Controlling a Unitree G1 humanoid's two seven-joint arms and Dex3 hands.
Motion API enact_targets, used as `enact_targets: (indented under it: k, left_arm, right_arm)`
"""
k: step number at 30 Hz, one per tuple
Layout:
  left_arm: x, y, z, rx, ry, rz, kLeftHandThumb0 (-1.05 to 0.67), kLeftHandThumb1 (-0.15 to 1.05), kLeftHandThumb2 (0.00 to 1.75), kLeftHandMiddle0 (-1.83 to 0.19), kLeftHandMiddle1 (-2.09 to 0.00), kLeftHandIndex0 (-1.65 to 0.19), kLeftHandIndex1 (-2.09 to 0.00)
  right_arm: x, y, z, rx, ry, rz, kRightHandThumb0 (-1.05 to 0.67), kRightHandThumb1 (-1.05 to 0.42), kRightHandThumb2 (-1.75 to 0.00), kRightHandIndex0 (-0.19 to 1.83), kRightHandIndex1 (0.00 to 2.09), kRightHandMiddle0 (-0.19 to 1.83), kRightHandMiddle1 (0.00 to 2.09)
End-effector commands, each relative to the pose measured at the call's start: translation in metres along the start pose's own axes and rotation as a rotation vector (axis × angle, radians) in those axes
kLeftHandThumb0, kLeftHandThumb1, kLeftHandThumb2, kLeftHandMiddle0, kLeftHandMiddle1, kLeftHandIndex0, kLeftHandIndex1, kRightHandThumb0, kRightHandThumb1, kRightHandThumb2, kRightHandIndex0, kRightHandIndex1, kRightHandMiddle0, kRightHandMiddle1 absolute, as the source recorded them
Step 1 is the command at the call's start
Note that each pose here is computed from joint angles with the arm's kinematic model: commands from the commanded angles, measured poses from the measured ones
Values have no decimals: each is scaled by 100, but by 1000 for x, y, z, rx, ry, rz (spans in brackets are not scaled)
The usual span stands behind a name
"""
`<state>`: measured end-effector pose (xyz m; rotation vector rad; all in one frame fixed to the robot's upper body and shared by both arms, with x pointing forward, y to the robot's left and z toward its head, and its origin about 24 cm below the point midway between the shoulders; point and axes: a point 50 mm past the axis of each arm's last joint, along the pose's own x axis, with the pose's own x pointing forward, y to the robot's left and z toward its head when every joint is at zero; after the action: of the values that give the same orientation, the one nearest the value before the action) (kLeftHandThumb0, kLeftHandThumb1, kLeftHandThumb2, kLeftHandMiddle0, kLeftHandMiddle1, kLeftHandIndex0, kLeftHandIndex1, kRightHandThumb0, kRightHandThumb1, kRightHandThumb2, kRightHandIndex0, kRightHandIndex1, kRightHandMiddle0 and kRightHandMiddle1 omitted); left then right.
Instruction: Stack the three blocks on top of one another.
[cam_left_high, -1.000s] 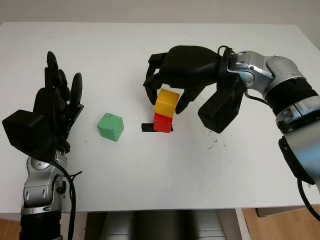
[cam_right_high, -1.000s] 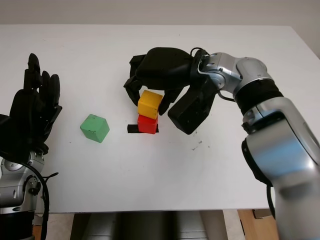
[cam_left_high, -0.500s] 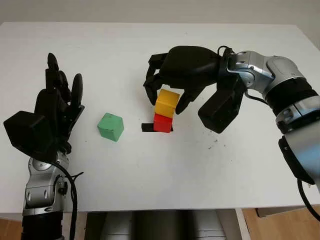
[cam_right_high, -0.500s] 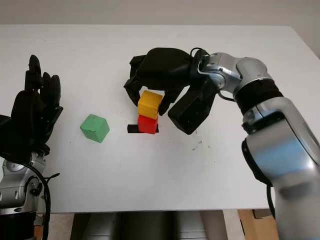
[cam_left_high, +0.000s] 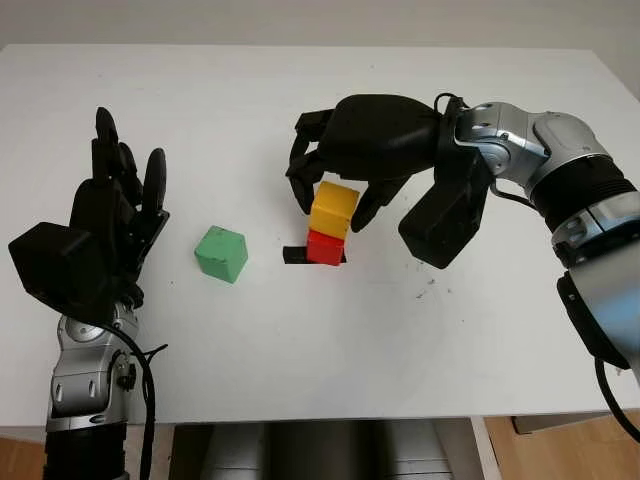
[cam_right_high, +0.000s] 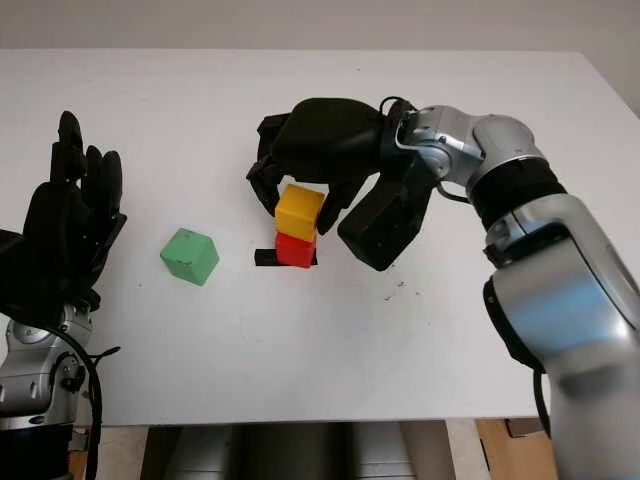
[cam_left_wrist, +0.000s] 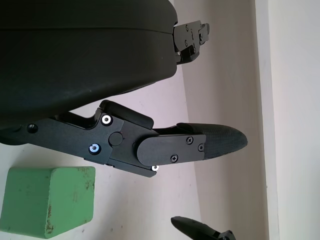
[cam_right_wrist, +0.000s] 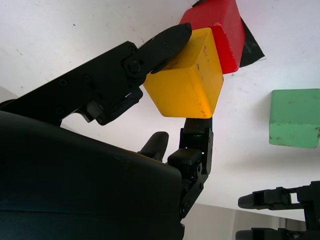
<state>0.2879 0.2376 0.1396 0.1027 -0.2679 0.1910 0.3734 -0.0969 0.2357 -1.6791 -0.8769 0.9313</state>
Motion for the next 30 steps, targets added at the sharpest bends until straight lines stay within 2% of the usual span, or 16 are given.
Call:
enact_targets:
  k: [1, 16, 22, 26, 30]
  left_arm:
    - [-1, 0, 4, 6, -14, 4, -69, 105, 46, 19, 0, 19, 0]
    - [-1, -1, 3, -4, -11, 8, -69, 105, 46, 19, 0, 19, 0]
    - [-1, -2, 2, -4, -14, 8, -69, 105, 45, 19, 0, 19, 0]
    - [-1, -2, 2, -15, -11, 10, -70, 105, 44, 19, 0, 19, 0]
    - [-1, -2, 1, -6, -11, 14, -70, 105, 45, 19, 0, 19, 0]
  right_arm:
    - [1, 0, 2, 2, -11, 5, -50, -89, -6, 9, 95, 58, 135]
    - [1, 4, 1, 24, -7, 15, -51, -87, -5, 7, 97, 56, 135]
    - [1, 5, 0, 18, 8, 16, -61, -85, -5, 1, 85, 34, 105]
    - [1, 6, 0, 26, 18, 14, -66, -82, -5, 8, 44, 28, 62]
    - [1, 7, -1, 26, 27, 17, -70, -83, -5, 9, 19, 19, 36]
